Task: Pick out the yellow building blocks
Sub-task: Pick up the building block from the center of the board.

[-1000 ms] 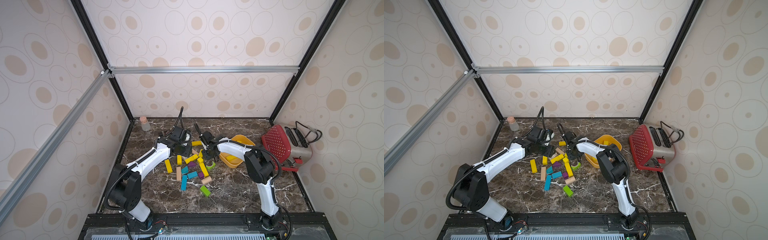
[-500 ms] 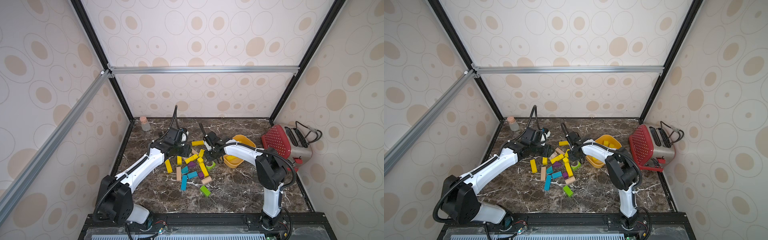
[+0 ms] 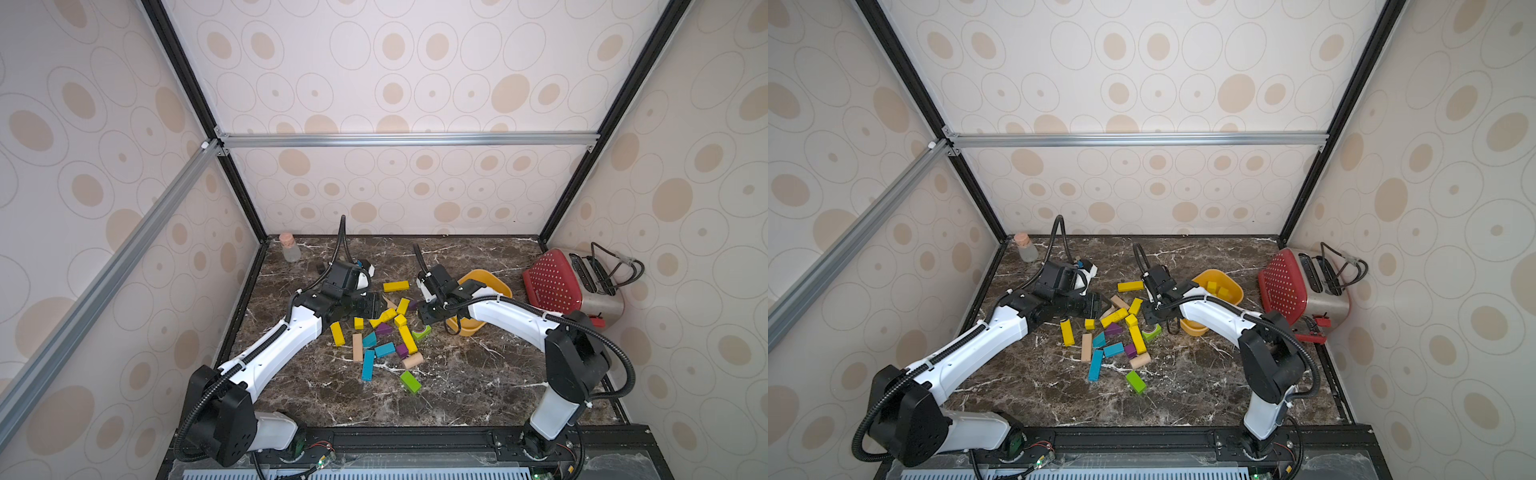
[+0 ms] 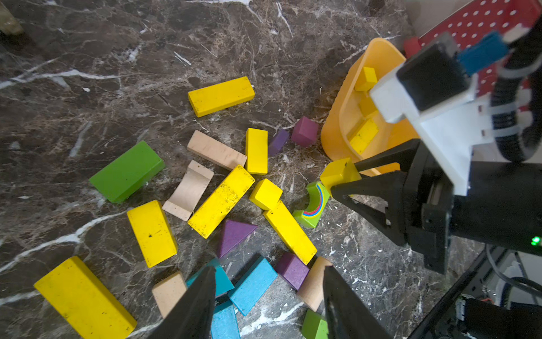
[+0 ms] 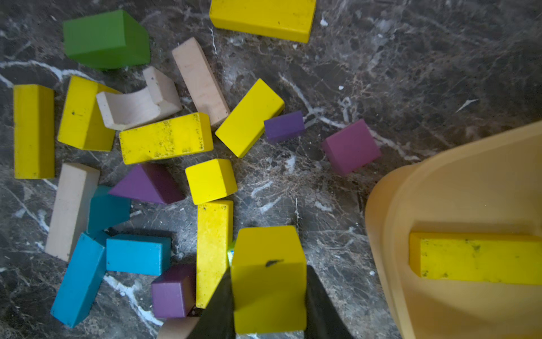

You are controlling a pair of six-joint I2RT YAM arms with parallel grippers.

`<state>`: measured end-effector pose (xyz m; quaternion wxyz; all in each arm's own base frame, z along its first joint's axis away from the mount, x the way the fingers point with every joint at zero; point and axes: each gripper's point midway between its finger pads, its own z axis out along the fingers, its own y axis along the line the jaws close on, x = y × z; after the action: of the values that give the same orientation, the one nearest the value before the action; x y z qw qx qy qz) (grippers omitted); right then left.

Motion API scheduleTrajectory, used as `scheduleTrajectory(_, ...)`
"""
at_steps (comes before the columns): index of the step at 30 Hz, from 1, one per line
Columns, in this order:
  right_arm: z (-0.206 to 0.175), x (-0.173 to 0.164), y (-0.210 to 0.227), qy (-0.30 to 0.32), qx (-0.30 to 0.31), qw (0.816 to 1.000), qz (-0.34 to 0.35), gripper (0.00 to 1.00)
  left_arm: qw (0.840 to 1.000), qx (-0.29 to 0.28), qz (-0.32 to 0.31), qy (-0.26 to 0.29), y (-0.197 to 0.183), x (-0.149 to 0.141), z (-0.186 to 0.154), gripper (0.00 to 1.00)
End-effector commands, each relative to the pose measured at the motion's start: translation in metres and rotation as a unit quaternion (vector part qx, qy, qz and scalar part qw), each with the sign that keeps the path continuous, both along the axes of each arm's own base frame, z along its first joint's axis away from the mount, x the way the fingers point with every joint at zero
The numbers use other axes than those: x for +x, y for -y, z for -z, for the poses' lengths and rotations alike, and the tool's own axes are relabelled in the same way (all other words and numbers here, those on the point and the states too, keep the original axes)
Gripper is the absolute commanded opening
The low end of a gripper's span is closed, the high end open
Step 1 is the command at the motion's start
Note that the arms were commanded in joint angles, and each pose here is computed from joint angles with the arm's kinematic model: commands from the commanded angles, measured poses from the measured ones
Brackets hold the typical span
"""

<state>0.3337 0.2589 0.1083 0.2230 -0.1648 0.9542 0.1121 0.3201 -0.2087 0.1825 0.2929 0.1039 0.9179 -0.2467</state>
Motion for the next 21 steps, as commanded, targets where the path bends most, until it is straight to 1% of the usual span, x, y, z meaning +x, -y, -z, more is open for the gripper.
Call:
scheduleTrajectory(1,-0.017,-0.003,0.007,0.025,0.017,0.999,0.015,0.18,0.999,-0.040,-0.011,-0.002,0.008,0.006,-0.014,0.58)
scheduleTrajectory(3,-0.022,-0.005,0.011,0.032,0.016,0.999,0.016,0.18,0.999,-0.048,-0.011,-0.001,0.012,0.008,-0.016,0.58)
scheduleTrajectory(7,-0.028,-0.007,0.028,0.049,-0.012,0.998,0.030,0.17,0.998,-0.062,-0.008,0.000,0.023,0.014,-0.018,0.57)
scheduleTrajectory(12,-0.043,-0.009,0.045,0.074,-0.019,0.996,0.047,0.17,0.998,-0.060,0.005,0.000,0.040,0.022,-0.017,0.57)
scheduleTrajectory(16,-0.041,-0.012,0.063,0.076,-0.043,0.994,0.062,0.16,0.998,-0.063,0.020,0.003,0.055,0.029,-0.016,0.57)
scheduleTrajectory(21,-0.037,-0.016,0.084,0.072,-0.054,0.992,0.083,0.16,0.997,-0.069,0.041,-0.001,0.075,0.041,-0.014,0.56)
